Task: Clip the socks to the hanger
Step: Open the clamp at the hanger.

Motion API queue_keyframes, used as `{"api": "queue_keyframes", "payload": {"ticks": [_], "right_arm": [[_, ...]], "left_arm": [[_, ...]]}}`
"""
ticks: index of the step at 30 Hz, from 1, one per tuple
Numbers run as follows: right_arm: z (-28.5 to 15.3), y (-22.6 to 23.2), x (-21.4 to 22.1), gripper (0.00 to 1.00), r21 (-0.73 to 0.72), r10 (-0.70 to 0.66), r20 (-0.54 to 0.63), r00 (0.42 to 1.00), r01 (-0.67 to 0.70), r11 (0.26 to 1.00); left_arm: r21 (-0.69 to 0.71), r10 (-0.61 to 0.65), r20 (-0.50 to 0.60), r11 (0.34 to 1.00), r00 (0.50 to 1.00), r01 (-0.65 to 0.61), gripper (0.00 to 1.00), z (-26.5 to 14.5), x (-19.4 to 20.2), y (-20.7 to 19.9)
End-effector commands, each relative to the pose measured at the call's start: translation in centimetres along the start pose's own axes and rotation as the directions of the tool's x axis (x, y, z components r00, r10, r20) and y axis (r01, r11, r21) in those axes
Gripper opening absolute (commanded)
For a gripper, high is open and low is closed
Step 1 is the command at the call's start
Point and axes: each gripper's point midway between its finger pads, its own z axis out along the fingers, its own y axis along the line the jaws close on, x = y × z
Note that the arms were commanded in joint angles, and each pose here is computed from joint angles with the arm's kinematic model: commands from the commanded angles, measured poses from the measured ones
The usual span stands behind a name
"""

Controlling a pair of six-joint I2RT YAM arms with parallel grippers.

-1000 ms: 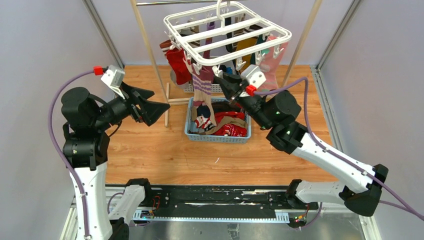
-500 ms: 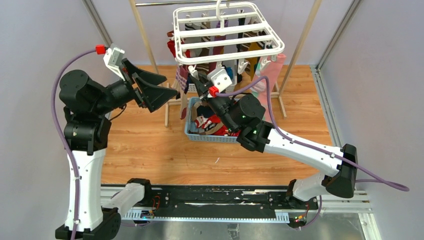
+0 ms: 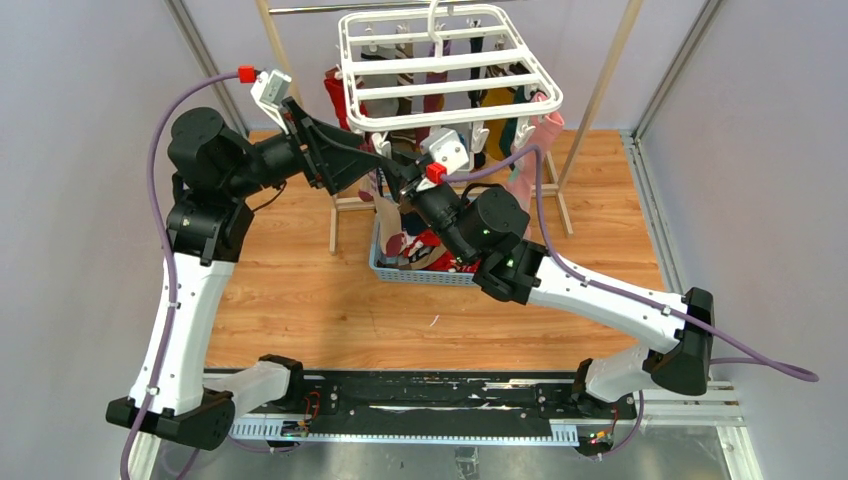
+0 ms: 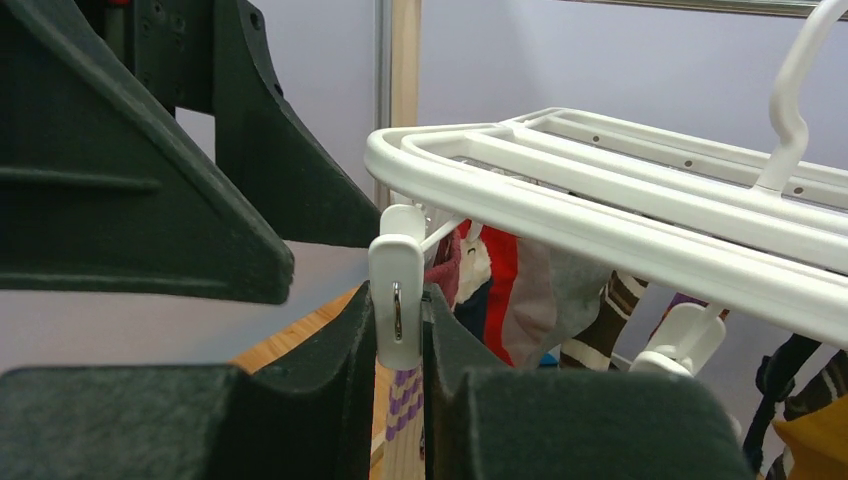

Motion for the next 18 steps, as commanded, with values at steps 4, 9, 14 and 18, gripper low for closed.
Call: {"api": "queue_keyframes", "payload": {"ticks": [4, 9, 14, 18], "right_arm": [[0.1, 2.3, -1.4, 0.0, -0.074, 0.105, -0.024, 0.994, -0.106, 0.992], [0.0, 2.6, -1.1, 0.0, -0.088, 0.104, -0.036, 0.994, -0.107, 0.99], [0.1, 2.7, -0.6, 0.0, -0.09, 0.1, -0.05, 0.994, -0.104, 0.99], [0.1, 2.9, -0.5, 0.0, -0.094, 0.097, -0.056, 0.994, -0.102, 0.99]], "left_arm": [[0.029, 0.069, 0.02, 0.997, 0.997, -0.069, 0.83, 1.1, -0.8, -1.1], [0.022, 0.066, 0.03, 0.998, 0.997, -0.066, 0.81, 1.2, -1.0, -1.1], [0.021, 0.053, 0.042, 0.998, 0.998, -0.053, 0.77, 1.7, -1.6, -1.2], [0.018, 0.033, 0.048, 0.999, 0.998, -0.034, 0.75, 2.5, -1.7, -0.9]]}}
